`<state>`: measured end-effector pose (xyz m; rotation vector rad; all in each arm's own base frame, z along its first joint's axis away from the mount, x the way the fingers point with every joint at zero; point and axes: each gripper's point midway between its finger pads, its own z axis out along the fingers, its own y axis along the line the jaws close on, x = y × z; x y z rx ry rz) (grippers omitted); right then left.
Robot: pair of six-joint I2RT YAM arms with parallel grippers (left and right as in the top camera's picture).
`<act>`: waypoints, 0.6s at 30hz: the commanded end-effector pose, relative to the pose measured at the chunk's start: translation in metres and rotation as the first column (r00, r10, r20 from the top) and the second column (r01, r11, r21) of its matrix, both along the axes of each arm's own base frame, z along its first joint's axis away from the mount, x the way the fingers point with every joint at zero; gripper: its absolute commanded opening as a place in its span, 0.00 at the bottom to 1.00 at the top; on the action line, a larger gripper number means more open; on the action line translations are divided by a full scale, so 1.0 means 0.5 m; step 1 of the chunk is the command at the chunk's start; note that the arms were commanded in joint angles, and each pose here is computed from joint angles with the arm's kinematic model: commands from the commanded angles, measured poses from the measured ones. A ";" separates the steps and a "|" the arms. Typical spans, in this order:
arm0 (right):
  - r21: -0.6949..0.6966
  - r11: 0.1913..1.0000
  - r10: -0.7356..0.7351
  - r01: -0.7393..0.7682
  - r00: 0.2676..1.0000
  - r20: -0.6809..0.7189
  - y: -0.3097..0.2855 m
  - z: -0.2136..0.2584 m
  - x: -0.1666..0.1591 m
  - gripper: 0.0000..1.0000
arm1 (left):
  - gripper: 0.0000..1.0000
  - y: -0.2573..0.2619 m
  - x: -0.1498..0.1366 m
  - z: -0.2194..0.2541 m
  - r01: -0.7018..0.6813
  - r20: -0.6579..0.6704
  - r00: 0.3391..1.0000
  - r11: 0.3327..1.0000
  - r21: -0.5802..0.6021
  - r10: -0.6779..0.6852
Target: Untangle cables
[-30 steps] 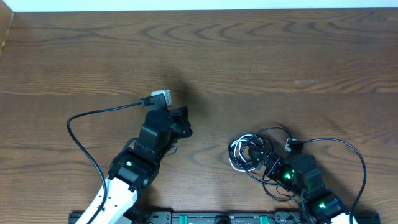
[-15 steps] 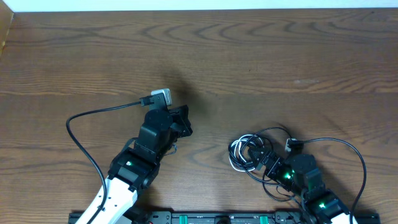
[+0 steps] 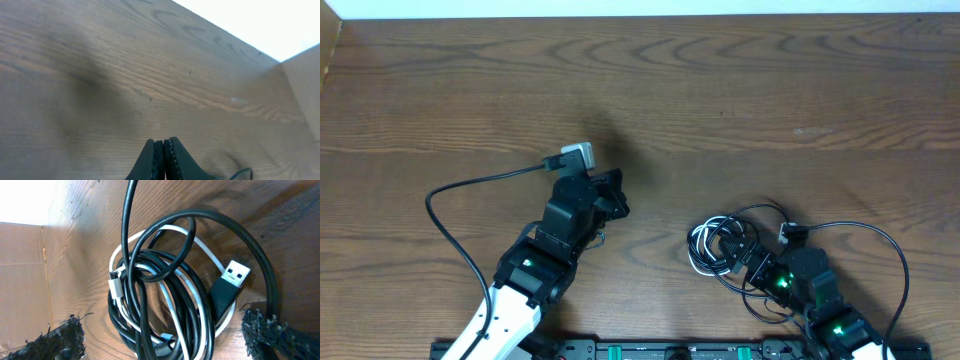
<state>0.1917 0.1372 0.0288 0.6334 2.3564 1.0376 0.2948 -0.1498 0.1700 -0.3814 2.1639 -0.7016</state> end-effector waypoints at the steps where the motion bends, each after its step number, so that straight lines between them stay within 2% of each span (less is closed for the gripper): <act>1: -0.044 0.999 -0.016 0.015 1.000 -0.014 -0.012 -0.018 -0.004 0.99 | 0.08 0.023 0.008 0.000 -0.203 -0.103 0.977 0.965 -0.168 0.188; 3: -0.045 0.999 -0.016 0.015 1.000 -0.013 -0.012 -0.018 -0.004 0.99 | 0.08 0.029 -0.005 -0.022 -0.328 -0.235 0.934 0.906 -0.268 0.269; 6: -0.044 0.999 -0.016 0.015 1.000 -0.014 -0.012 -0.018 -0.004 0.99 | 0.08 0.037 -0.031 -0.060 -0.450 -0.385 0.863 0.843 -0.294 0.327; 13: -0.044 0.999 -0.016 0.015 1.000 -0.014 -0.012 -0.018 -0.004 0.99 | 0.08 0.063 -0.079 -0.150 -0.497 -0.513 0.771 0.860 -0.113 0.378; 18: -0.045 0.999 -0.016 0.015 1.000 -0.013 -0.012 -0.018 -0.004 0.99 | 0.08 0.053 -0.088 -0.177 -0.484 -0.560 0.747 0.871 -0.088 0.359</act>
